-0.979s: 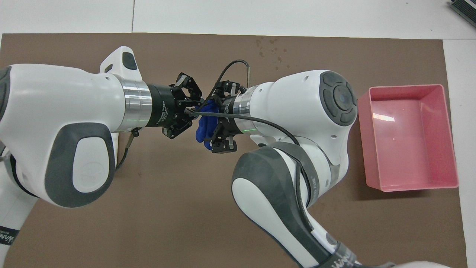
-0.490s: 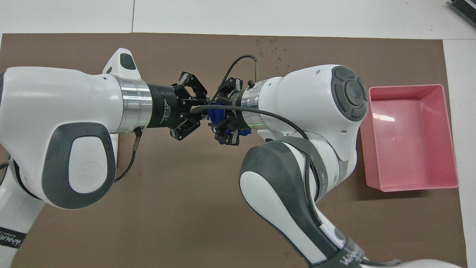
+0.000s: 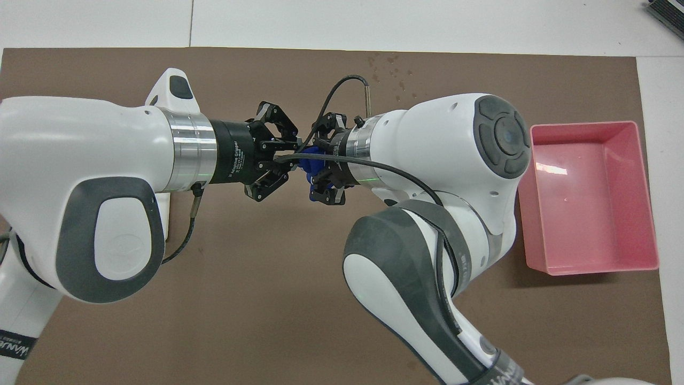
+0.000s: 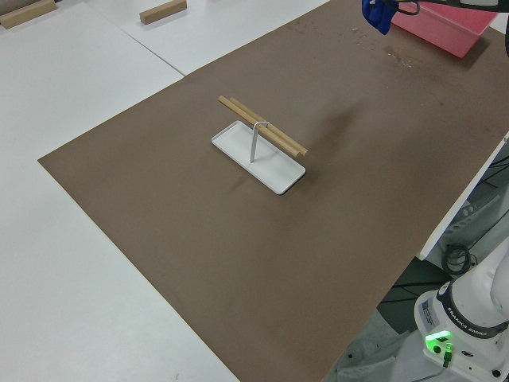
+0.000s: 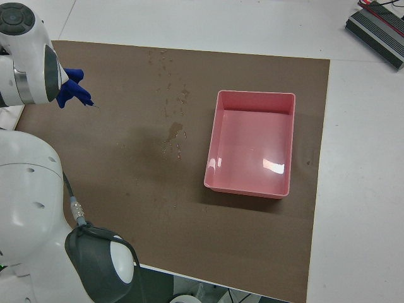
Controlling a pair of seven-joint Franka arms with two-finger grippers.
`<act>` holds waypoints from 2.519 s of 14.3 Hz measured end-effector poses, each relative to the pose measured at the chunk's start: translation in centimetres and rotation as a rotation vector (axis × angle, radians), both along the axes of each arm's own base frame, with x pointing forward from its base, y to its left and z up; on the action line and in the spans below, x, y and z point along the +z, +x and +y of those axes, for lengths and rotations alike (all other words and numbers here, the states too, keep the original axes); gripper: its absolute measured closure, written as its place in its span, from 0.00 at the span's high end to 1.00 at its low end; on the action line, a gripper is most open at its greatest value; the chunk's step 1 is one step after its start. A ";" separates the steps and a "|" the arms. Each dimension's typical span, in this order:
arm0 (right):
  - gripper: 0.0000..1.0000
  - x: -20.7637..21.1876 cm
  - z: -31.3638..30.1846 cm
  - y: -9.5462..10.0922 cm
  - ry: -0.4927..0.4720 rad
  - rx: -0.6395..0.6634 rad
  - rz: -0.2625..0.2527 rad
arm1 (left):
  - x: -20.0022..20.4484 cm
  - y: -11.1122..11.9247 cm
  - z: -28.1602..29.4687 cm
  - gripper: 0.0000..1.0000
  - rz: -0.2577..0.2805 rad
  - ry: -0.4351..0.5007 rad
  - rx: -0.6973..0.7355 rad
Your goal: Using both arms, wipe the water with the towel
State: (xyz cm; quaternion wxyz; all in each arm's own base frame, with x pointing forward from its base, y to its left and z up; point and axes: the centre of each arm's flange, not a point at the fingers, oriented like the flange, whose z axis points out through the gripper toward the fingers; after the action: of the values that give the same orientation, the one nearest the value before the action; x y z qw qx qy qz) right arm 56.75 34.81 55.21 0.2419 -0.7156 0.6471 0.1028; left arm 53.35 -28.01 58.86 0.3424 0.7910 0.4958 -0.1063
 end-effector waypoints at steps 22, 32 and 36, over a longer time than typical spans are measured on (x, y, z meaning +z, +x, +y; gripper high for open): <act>0.16 -18.9 -21.5 7.3 -0.415 0.566 -0.333 | 4.8 0.9 28.3 1.00 -0.328 0.685 -1.061; 0.16 -23.0 -16.8 14.1 -0.452 0.617 -0.594 | 5.3 -0.5 27.2 1.00 -0.309 0.656 -1.107; 0.16 -25.0 -15.7 13.8 -0.452 0.650 -0.590 | 7.1 -1.3 24.7 1.00 -0.278 0.730 -1.189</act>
State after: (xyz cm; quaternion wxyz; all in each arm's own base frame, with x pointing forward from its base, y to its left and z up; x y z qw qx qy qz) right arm 70.59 19.07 30.25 0.2089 -0.9137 0.3004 -0.1770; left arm 52.10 -3.26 65.91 -0.0001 0.9979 -0.0642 -0.0002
